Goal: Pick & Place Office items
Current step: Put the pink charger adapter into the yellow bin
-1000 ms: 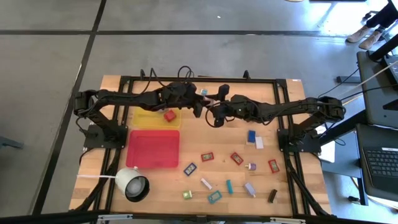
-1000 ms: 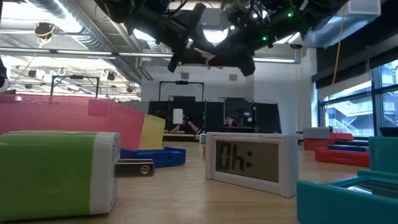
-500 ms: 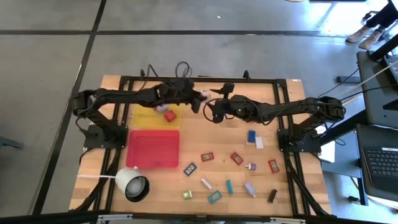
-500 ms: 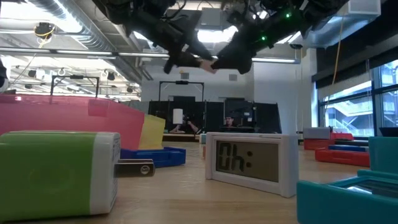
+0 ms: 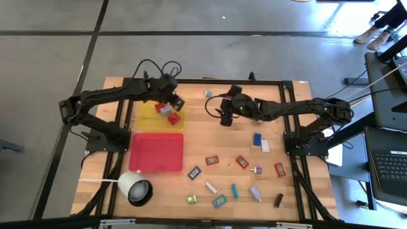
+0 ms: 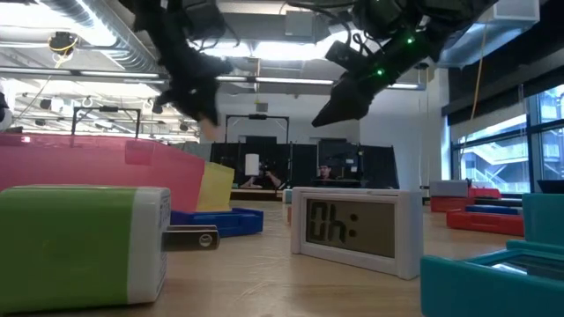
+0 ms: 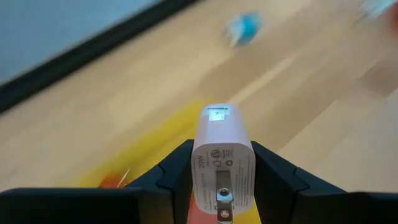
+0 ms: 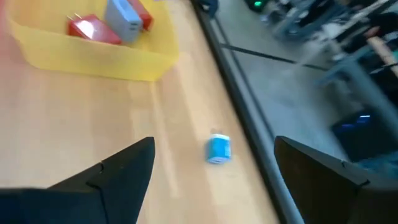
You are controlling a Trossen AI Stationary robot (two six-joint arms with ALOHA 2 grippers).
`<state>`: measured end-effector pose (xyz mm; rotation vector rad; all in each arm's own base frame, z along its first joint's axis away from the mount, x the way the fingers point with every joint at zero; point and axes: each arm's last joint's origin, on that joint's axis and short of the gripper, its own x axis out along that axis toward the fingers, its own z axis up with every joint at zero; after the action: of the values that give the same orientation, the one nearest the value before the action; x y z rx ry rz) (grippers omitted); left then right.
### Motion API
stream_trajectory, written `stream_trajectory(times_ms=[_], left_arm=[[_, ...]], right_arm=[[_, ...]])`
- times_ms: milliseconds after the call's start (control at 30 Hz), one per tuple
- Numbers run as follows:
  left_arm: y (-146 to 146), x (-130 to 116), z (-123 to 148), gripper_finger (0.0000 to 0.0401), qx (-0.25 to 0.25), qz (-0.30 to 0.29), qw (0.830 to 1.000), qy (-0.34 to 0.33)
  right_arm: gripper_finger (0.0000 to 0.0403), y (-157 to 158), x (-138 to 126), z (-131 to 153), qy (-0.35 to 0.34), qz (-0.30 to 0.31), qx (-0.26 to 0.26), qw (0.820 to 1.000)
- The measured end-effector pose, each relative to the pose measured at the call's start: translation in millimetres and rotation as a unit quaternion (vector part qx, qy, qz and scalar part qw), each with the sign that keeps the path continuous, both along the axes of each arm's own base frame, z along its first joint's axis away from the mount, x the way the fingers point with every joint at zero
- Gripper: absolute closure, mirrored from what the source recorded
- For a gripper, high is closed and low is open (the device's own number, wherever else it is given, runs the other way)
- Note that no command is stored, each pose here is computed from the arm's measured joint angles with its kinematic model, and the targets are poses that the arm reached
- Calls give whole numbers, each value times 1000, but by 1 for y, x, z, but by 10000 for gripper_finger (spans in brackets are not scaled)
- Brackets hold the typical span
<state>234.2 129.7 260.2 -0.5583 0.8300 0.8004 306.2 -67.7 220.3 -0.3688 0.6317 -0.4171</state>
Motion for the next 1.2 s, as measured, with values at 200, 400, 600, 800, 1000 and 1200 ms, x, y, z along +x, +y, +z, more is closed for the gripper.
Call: stream_trajectory(times_ms=[200,400,600,800,1000,1200], left_arm=[[-10,-22,-13,273,-37,44,989,137],[-17,-39,-28,272,-59,95,971,213],[-24,-55,-59,272,-100,115,955,256],[-25,-64,-71,272,-117,121,947,272],[-24,-64,-71,271,-102,125,948,276],[-22,-63,-71,271,-86,123,950,274]], right_arm=[[69,-4,0,0,-19,17,46,999],[69,-4,0,0,-23,13,53,998],[69,-4,0,0,-28,7,62,998],[69,-4,0,0,-30,5,62,998],[69,-4,0,0,-36,-2,72,997],[69,-4,0,0,-41,-9,82,996]])
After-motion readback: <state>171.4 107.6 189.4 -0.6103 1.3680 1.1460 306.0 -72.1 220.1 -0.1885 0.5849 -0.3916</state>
